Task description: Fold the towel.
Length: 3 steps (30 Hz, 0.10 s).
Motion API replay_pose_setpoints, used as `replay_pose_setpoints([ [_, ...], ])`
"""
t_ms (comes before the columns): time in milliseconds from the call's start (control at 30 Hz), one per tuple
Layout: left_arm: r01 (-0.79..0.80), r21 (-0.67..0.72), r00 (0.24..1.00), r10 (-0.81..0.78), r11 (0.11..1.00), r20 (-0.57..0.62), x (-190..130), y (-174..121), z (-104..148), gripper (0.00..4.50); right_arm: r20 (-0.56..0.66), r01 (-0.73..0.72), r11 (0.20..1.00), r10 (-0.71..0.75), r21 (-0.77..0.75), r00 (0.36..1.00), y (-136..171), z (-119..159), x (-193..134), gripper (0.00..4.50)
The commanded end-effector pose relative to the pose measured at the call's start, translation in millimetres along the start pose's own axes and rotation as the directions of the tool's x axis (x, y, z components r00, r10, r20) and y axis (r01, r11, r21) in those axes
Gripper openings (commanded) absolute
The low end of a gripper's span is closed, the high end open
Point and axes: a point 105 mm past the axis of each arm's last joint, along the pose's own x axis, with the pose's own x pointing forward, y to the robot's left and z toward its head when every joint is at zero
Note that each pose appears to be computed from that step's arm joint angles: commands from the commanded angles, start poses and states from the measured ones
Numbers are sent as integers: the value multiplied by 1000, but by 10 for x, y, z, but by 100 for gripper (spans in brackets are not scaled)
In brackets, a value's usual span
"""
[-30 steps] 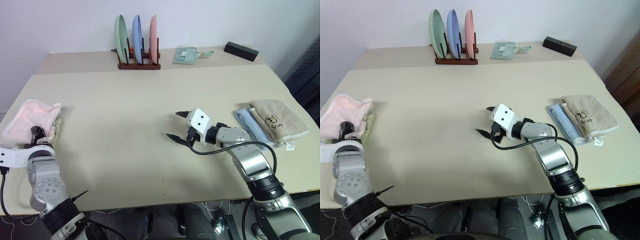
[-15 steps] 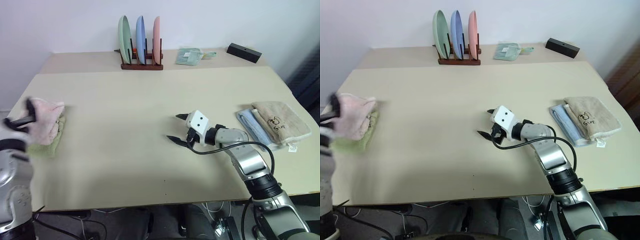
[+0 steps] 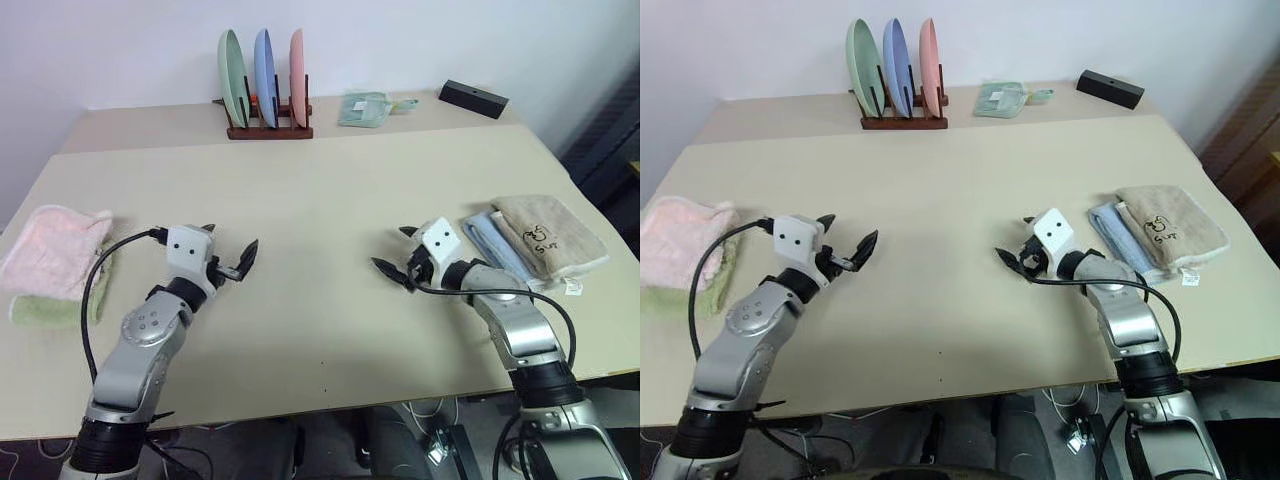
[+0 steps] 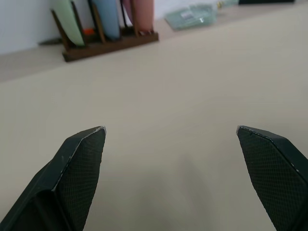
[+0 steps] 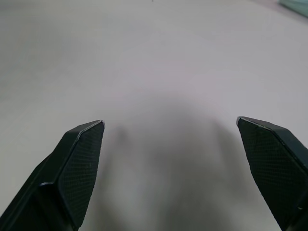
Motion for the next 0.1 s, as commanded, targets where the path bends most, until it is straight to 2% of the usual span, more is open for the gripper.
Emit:
replay_pose_setpoints([
  [33, 31, 20, 999, -31, 999, 22, -43, -6, 50, 445, 88, -19, 1000, 19, -1, 996, -25, 253, -103, 450],
  [100, 45, 17, 999, -45, 999, 18, -76, 0, 37, 445, 99, -61, 998, 58, 26, 993, 11, 269, -128, 450],
])
